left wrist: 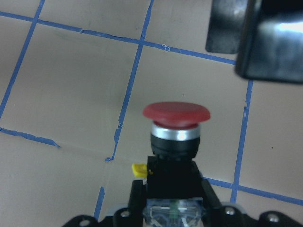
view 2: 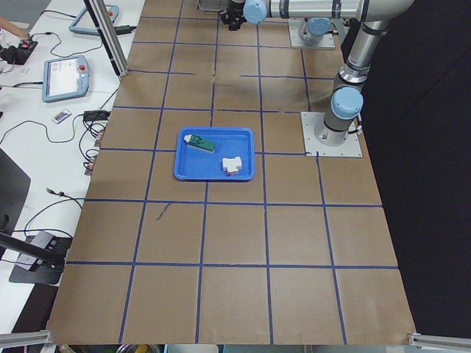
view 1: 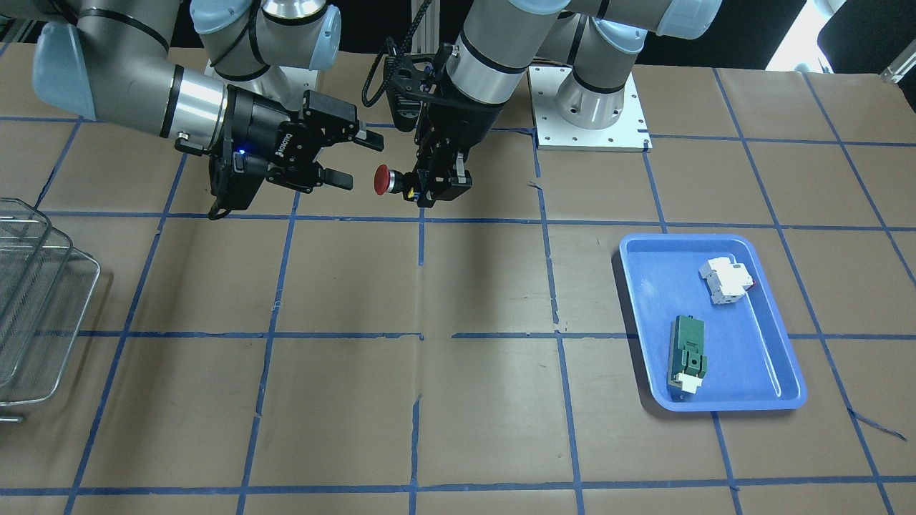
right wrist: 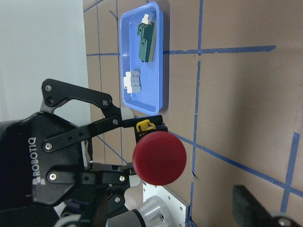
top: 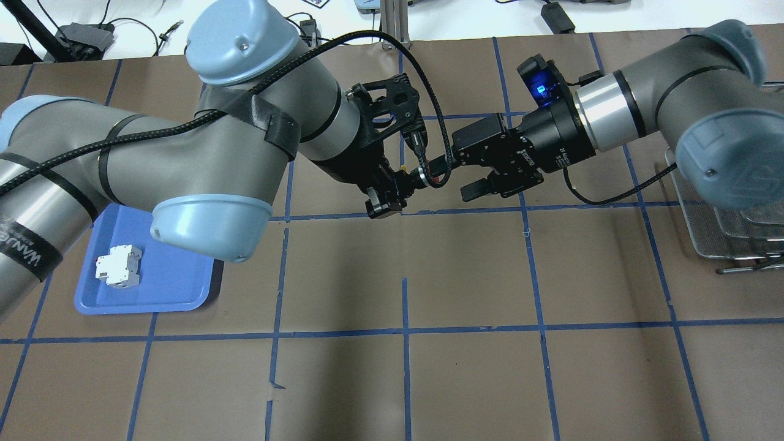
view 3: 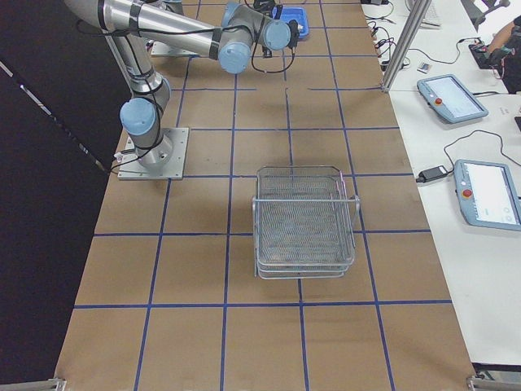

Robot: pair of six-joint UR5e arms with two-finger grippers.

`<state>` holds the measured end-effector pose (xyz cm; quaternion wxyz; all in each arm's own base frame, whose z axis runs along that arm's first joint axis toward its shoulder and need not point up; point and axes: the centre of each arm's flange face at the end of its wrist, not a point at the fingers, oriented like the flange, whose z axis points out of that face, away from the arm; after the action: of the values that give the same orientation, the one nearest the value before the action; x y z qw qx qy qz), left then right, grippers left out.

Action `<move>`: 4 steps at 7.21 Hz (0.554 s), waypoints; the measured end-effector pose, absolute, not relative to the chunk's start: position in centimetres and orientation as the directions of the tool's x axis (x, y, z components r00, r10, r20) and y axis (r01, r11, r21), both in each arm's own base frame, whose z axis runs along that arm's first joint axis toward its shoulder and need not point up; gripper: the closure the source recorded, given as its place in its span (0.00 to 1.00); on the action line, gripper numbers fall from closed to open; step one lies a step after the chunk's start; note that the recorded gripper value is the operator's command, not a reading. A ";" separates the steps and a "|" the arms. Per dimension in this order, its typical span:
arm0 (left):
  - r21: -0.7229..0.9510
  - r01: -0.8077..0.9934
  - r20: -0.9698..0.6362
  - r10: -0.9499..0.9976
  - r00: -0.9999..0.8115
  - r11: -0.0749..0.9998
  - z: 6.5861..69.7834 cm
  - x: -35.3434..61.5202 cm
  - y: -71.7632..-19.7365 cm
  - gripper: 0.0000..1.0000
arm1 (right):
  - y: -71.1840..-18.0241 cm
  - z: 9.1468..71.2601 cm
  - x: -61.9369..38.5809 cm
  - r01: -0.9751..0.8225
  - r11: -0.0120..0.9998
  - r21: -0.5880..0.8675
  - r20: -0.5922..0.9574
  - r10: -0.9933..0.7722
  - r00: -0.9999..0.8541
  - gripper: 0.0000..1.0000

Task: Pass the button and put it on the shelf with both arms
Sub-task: 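Hold the button with the left gripper while the right gripper approaches it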

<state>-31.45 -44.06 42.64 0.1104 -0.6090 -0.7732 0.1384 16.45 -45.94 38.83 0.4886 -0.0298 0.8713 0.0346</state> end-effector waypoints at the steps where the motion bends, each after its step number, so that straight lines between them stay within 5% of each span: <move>1: -0.359 0.908 0.001 0.973 -0.231 0.216 42.9 -31.5 -44.0 1.00 | -46.1 38.6 16.5 -0.059 0.998 0.038 -0.856 0.002 -0.518 0.00; 4: -0.370 0.905 -0.006 0.974 -0.226 0.208 43.4 -31.5 -43.7 1.00 | -47.5 38.6 16.6 -0.005 1.000 0.028 -0.848 0.021 -0.529 0.00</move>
<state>-31.48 -43.75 43.36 0.1149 -0.6112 -0.7687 0.1492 16.61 -47.46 38.61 0.4853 0.0046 0.8742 0.0136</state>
